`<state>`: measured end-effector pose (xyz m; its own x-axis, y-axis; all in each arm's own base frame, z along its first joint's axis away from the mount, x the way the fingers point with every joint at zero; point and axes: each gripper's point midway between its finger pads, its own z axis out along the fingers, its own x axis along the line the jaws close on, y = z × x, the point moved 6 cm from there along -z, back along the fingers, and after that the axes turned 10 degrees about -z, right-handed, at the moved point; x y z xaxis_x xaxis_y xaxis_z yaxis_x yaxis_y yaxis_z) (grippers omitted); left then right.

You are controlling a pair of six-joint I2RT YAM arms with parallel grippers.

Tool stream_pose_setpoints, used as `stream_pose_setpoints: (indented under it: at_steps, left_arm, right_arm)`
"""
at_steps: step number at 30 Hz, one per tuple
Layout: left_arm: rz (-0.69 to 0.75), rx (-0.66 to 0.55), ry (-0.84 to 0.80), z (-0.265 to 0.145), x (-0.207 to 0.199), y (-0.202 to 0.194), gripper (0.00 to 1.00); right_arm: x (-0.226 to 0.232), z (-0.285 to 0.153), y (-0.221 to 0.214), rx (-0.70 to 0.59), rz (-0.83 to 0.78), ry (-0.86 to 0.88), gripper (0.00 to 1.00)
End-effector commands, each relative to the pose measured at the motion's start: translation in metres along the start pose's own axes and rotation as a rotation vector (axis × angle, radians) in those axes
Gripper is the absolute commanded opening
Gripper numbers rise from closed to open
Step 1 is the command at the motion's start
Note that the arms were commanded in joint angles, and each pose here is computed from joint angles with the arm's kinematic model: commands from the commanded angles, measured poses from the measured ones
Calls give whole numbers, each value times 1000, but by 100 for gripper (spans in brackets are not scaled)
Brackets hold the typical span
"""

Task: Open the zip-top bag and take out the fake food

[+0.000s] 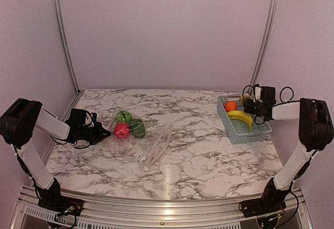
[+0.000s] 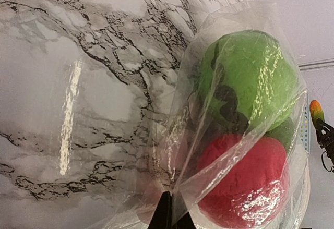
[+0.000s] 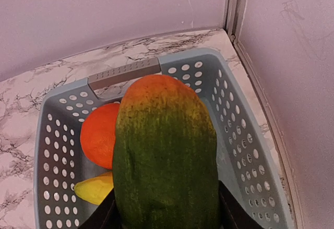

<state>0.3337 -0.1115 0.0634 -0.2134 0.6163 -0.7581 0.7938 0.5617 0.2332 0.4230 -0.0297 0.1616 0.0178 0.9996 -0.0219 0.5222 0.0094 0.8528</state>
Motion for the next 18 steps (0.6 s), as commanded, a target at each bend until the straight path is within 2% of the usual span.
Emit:
stream_pose_setpoints:
  at_steps: [1, 4, 6, 12, 16, 18]
  left_arm:
    - [4, 8, -1, -1, 1, 0, 0]
    - [5, 9, -1, 0, 1, 0, 0]
    - [4, 10, 0, 0, 2, 0, 0]
    - [6, 10, 0, -3, 1, -2, 0]
    - [9, 10, 2, -7, 1, -3, 0]
    - [9, 10, 4, -8, 0, -4, 0]
  right_arm:
    - [-12, 7, 15, -5, -17, -63, 55]
    - [-15, 10, 17, 5, -22, -86, 68]
    - [-13, 11, 18, 5, -20, -73, 72]
    - [9, 1, 21, -44, -25, 51, 74]
    - [43, -12, 30, -83, -79, 161, 71]
    - [77, -21, 32, -104, -121, 260, 70]
